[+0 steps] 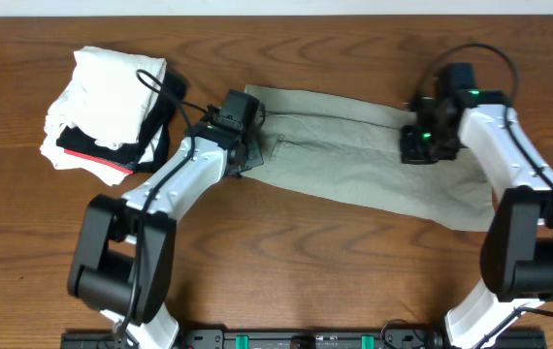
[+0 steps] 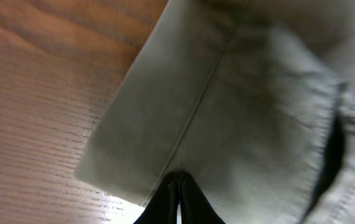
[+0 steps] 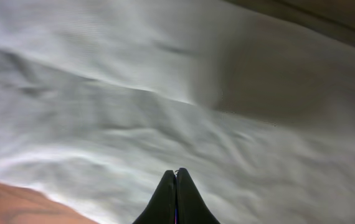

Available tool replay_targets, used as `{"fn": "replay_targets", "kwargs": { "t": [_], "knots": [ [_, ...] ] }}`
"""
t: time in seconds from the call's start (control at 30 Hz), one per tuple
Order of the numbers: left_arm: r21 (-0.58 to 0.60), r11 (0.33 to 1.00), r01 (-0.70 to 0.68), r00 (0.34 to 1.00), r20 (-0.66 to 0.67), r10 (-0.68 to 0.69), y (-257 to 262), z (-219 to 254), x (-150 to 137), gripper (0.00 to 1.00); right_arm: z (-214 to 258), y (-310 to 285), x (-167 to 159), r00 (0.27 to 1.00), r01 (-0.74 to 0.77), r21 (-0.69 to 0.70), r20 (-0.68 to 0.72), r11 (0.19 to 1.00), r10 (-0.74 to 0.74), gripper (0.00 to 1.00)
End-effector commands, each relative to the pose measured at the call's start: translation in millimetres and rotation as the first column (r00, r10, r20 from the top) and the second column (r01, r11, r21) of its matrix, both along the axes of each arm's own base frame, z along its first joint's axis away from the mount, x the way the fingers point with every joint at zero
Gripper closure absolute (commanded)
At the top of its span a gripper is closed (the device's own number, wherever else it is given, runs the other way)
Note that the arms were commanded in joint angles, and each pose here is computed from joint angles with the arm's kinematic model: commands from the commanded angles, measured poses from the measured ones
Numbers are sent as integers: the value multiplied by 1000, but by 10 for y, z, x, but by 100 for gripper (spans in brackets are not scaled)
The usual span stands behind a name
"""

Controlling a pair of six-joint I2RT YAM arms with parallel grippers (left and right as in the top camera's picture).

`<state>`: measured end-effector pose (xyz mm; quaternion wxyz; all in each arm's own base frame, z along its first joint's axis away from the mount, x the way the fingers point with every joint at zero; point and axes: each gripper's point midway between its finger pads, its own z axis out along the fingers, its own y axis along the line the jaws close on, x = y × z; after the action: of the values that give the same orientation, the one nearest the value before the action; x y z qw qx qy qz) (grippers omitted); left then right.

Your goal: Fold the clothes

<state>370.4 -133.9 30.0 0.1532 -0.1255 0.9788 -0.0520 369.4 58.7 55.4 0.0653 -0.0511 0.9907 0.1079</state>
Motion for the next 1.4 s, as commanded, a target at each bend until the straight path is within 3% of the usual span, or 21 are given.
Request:
{"fn": "replay_targets", "kwargs": {
  "t": [0.0, 0.2, 0.5, 1.17, 1.37],
  "knots": [
    [9, 1000, -16, 1000, -13, 16, 20, -65, -6, 94, 100, 325, 64, 988, -141, 19, 71, 990, 139, 99],
    [10, 1000, -15, 1000, -14, 15, 21, -68, -7, 94, 149, 827, 175, 934, -308, -6, 191, 951, 303, 99],
    [10, 1000, -15, 1000, -14, 15, 21, -68, -7, 94, 66, 1156, 143, 889, -387, -55, 244, 920, 388, 99],
    [10, 1000, -15, 1000, -14, 15, 21, -68, -7, 94, -651, 1217, 102, 897, -377, -44, 230, 925, 377, 99],
    [10, 1000, -15, 1000, -15, 15, 21, -68, -9, 94, -747, 1172, 260, 895, -346, -91, 266, 934, 358, 98]
  ]
}}
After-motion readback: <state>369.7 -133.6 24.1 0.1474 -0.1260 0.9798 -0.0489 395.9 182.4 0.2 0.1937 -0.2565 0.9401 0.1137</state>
